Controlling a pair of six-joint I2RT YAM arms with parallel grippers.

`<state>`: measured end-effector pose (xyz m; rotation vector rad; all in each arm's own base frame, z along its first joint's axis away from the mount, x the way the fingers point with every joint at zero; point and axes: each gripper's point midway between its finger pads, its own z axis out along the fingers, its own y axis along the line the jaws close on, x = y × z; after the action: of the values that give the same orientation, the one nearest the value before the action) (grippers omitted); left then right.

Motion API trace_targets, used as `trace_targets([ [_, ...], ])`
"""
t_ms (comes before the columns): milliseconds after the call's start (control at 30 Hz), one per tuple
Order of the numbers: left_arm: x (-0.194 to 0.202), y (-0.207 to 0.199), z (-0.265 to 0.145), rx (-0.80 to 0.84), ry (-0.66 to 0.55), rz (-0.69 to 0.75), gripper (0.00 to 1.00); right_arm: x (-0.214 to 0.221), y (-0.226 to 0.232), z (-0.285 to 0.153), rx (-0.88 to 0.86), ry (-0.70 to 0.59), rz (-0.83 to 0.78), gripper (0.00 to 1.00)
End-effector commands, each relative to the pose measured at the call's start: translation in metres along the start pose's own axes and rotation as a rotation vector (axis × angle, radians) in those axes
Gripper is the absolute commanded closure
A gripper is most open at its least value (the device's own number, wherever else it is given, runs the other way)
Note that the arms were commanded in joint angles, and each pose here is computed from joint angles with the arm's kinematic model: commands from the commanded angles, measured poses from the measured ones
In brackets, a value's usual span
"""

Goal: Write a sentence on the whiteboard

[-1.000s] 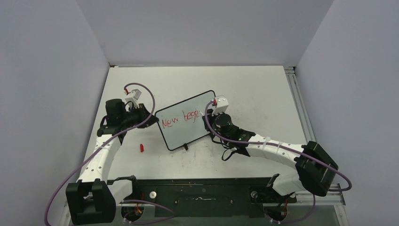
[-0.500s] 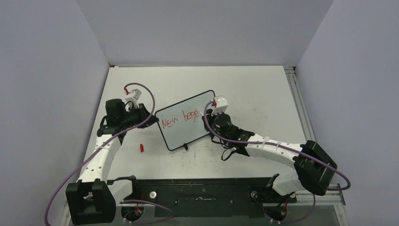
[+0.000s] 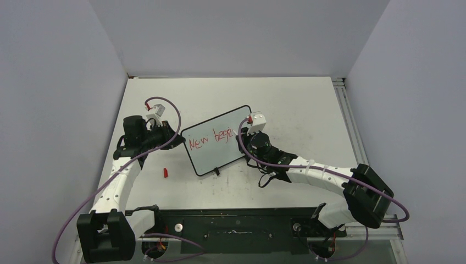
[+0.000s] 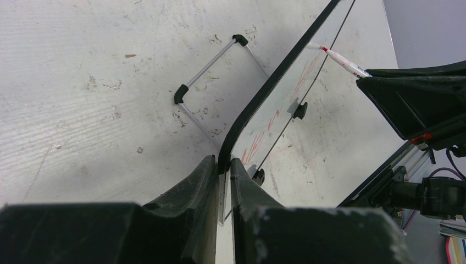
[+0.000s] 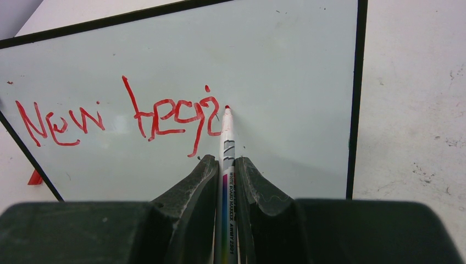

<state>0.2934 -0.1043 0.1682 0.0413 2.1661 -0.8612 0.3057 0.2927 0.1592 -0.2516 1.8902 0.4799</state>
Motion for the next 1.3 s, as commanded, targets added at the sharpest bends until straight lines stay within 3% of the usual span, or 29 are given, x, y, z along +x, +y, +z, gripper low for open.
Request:
trace_targets([
  [0,-0.009,-0.008,-0.003,0.021,-0.032,0.045,0.99,-0.027,0.003,0.004,-0.001,-0.076,0.027,0.95],
  [733,-0.008,-0.008,-0.004,0.018,-0.032,0.045,1.00,0.020,-0.003,-0.005,0.012,0.025,0.027,0.95],
  [1267,-0.009,-0.008,-0.004,0.019,-0.033,0.046,1.00,-0.015,0.003,0.000,0.022,-0.065,0.034,0.95],
])
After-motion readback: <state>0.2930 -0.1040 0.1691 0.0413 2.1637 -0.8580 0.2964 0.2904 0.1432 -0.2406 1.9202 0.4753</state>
